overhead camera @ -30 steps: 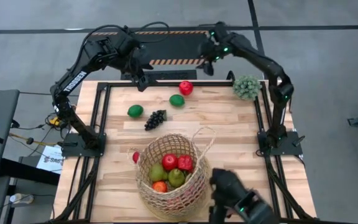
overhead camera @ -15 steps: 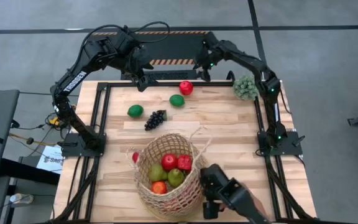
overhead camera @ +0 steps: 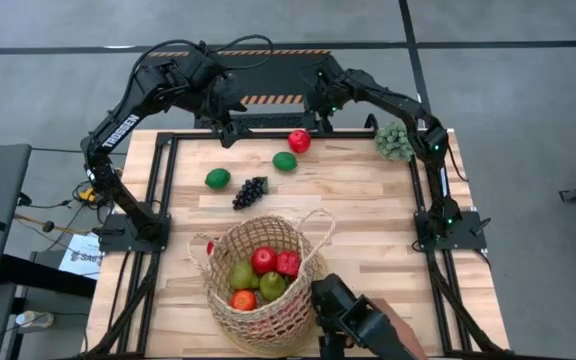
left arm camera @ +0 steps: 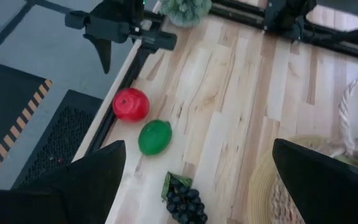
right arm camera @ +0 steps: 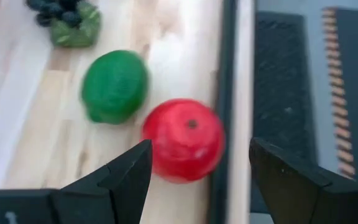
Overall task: Build produce basket
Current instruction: Put the apple into the basket
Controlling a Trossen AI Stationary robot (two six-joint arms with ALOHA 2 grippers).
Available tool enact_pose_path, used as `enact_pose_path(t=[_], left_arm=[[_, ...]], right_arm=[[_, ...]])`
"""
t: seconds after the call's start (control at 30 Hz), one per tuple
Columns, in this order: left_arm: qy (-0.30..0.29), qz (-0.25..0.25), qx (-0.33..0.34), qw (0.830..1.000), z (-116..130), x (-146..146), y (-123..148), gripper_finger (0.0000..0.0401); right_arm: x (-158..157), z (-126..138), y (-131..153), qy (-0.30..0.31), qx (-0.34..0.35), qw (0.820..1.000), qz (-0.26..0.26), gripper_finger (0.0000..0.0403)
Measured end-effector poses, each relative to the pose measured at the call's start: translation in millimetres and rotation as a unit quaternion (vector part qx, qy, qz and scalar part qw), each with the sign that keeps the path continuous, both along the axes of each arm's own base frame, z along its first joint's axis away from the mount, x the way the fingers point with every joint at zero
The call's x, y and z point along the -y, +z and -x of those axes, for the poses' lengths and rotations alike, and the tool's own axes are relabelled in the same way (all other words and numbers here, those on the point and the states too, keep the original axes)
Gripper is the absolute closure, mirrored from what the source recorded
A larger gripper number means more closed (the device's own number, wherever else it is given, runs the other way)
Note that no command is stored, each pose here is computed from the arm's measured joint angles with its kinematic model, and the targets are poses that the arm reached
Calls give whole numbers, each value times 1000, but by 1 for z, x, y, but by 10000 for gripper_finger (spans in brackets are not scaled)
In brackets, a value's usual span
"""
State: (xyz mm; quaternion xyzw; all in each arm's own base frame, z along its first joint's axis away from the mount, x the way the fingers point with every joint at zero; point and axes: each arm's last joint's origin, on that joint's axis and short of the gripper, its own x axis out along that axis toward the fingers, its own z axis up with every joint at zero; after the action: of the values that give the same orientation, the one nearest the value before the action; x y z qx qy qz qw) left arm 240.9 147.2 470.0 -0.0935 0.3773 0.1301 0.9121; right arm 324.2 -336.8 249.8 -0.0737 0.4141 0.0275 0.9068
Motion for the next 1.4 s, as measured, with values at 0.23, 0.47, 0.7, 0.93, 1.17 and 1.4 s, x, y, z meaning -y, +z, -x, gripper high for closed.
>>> enact_pose_path(t=[0.23,0.47,0.7,0.93,1.17,1.4], left_arm=[[-13,16,-21,1000,3,3,-3,12],[-19,10,-24,999,3,3,-4,12],[-14,7,-26,1000,3,2,-4,12],[3,16,-26,1000,4,2,-4,12],[6,29,-32,999,3,7,-5,12],[-1,28,-33,999,1,10,-5,12]], right_arm=[[-2,1,-1,30,-12,999,22,117],[-1,-4,-10,17,-25,999,18,117],[-8,23,32,-76,-78,993,53,117],[-5,23,45,-155,-128,964,172,117],[-3,16,47,-201,-147,942,225,117],[-3,8,52,-200,-131,933,269,117]])
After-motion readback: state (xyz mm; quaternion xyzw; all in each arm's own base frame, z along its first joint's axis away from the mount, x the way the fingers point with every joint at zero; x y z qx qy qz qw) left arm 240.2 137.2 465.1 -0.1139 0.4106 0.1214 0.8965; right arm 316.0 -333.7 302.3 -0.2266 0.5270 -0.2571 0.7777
